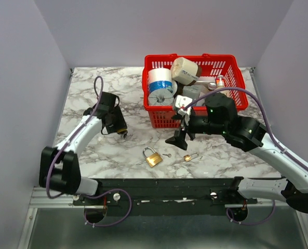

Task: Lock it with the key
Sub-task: Pick up the lock from the center of the board, then lock the lock.

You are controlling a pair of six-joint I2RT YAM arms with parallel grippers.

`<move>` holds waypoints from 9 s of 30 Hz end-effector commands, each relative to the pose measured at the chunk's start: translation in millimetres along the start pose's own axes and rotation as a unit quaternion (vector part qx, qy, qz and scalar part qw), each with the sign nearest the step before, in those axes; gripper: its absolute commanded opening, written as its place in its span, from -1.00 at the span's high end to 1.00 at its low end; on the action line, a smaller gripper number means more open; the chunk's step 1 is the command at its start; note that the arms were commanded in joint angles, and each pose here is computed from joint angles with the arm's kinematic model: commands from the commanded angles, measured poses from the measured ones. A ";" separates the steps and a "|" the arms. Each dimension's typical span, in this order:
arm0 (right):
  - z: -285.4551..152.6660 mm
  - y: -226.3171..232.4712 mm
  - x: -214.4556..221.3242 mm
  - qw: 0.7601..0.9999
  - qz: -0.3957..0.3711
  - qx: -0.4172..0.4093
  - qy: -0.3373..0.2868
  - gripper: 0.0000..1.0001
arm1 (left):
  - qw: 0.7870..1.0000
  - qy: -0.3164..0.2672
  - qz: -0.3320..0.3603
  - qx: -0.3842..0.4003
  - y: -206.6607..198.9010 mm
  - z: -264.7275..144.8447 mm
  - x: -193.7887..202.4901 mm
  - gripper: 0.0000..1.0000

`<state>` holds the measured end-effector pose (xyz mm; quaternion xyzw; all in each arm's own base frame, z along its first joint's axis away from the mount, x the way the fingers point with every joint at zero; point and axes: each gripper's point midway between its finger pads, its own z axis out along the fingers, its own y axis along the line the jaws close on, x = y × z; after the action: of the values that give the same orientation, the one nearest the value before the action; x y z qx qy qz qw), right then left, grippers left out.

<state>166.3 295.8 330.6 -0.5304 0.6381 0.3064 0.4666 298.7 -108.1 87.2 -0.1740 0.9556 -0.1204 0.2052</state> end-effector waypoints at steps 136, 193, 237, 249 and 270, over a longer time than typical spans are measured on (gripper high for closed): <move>-66.2 -38.4 -90.8 0.661 -0.675 0.251 -0.210 0.99 | 0.719 -0.209 0.282 0.599 -170.0 -346.6 8.8 -0.69; -67.8 31.2 -56.0 0.782 -0.575 0.040 -0.239 0.99 | 0.232 -0.477 0.774 0.347 -156.7 -313.7 67.7 -0.35; -64.1 36.0 -60.3 0.798 -0.554 0.006 -0.237 0.99 | 0.248 -0.439 0.808 0.305 -210.1 -294.7 95.2 0.66; -59.8 19.7 -50.1 0.856 -0.476 0.023 -0.199 -0.86 | 0.366 -0.474 0.713 0.363 -217.1 -332.8 81.5 1.00; -53.7 32.7 -25.9 0.994 -0.072 -0.069 -0.039 -0.96 | 0.473 -0.378 0.583 0.542 -205.8 -372.3 108.1 1.00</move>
<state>135.2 268.5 401.0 -0.6103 0.4618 0.2860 0.5766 116.2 -280.6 408.5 0.5789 0.4335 -0.3362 0.6032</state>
